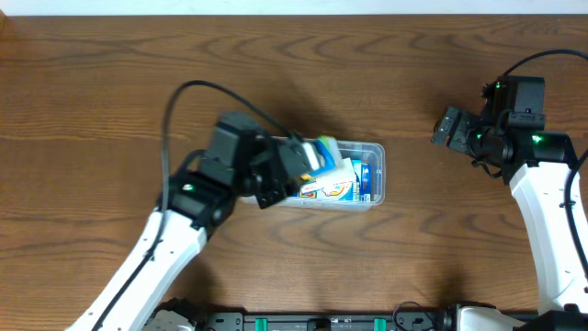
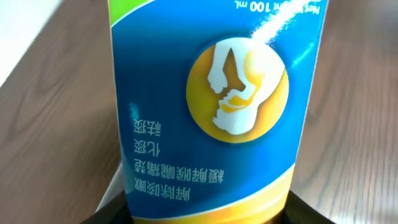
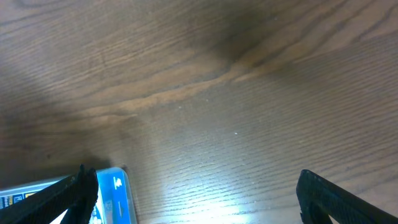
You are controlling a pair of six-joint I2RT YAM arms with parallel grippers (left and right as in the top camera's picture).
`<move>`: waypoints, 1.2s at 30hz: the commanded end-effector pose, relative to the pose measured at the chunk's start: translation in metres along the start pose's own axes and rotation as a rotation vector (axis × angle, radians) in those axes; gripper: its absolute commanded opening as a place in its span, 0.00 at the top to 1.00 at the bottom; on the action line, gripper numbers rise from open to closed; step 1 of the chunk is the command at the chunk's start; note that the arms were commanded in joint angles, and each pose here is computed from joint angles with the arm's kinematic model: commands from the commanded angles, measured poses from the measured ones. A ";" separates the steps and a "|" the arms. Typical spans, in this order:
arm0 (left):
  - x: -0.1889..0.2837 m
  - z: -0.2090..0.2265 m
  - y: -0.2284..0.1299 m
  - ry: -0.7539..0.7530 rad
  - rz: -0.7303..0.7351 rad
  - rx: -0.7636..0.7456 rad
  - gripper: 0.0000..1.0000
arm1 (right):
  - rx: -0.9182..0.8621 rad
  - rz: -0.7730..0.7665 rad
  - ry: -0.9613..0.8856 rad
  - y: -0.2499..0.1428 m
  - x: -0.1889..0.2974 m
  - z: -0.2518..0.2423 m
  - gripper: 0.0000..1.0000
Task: Pack container
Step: 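Carry the yellow-blue box over the container with the left gripper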
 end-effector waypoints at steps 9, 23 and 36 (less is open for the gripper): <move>-0.046 -0.014 -0.002 -0.110 0.030 -0.183 0.27 | -0.015 -0.003 0.004 0.001 0.001 -0.001 0.01; -0.045 0.002 -0.009 0.028 0.115 -0.117 0.25 | -0.015 -0.003 0.004 0.001 0.001 -0.001 0.01; -0.072 0.028 -0.045 0.188 0.325 -0.021 0.26 | -0.015 -0.003 0.005 0.001 0.001 -0.001 0.01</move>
Point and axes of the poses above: each gripper's point midway between its finger pads, its own x axis back along the fingers, its own z axis along the line the jaws close on, y = z × x, the point moved 6 cm from there along x, back along the fingers, and after that the axes turned 7 degrees about x, right-handed, at the moved point
